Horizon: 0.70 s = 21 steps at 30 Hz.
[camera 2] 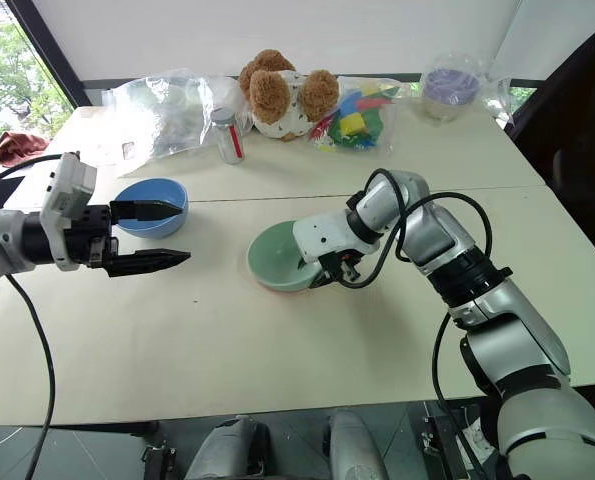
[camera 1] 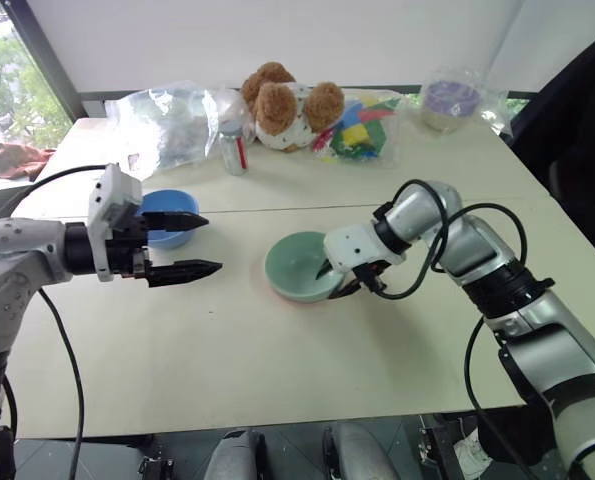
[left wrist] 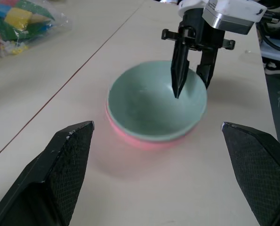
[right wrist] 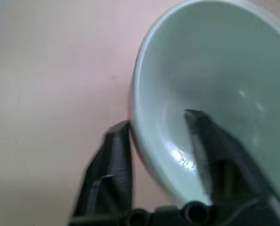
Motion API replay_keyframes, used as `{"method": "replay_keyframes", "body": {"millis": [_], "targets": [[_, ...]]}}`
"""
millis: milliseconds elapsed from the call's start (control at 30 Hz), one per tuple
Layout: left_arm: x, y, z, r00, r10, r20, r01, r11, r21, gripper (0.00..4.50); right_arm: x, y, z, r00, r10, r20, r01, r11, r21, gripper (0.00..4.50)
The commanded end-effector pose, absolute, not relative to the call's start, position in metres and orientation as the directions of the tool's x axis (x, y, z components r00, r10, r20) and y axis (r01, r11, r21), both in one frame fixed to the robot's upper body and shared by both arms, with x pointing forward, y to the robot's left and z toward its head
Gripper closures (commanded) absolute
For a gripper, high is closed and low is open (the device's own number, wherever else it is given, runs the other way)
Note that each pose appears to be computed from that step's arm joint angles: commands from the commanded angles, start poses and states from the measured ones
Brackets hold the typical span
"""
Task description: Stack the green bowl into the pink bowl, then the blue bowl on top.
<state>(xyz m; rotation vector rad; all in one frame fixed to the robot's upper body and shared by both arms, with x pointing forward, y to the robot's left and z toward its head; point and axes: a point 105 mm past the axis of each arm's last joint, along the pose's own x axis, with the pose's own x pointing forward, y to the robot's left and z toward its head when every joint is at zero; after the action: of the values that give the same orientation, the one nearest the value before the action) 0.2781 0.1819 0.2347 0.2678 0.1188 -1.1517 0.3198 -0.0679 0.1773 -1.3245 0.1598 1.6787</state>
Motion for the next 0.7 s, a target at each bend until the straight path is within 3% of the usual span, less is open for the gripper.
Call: {"method": "replay_keyframes", "body": {"millis": [33,100,233,333,433,533,700], "targets": [[0.274,0.182,0.245,0.419,-0.885,-0.203,0.903,0.383,0.195,0.0,0.316,-0.059,0.202,0.061,0.622,-0.781,-0.685,-0.543,-0.486,0.81],[0.275,0.182,0.245,0.426,-0.882,-0.203,0.9,0.389,0.197,0.0,0.314,-0.058,0.214,0.063,0.652,-0.756,-0.688,-0.52,-0.506,0.09],[0.281,0.188,0.247,0.481,-0.852,-0.208,0.869,0.433,0.237,0.0,0.311,-0.061,0.254,0.066,0.779,-0.624,-0.773,-0.355,-0.525,0.09],[0.294,0.201,0.245,0.586,-0.78,-0.22,0.8,0.515,0.309,0.0,0.317,-0.073,0.297,0.157,0.891,-0.425,-0.867,-0.082,-0.492,0.09],[0.313,0.22,0.235,0.713,-0.646,-0.271,0.689,0.576,0.441,0.0,0.31,-0.085,0.329,0.242,0.937,-0.254,-0.942,0.164,-0.292,0.09],[0.329,0.236,0.23,0.79,-0.544,-0.282,0.6,0.596,0.533,0.0,0.3,-0.095,0.324,0.335,0.905,-0.264,-0.932,0.277,-0.233,0.09],[0.345,0.251,0.21,0.811,-0.451,-0.373,0.577,0.514,0.634,0.0,0.293,-0.104,0.322,0.451,0.86,-0.241,-0.892,0.426,-0.15,0.09]]}}
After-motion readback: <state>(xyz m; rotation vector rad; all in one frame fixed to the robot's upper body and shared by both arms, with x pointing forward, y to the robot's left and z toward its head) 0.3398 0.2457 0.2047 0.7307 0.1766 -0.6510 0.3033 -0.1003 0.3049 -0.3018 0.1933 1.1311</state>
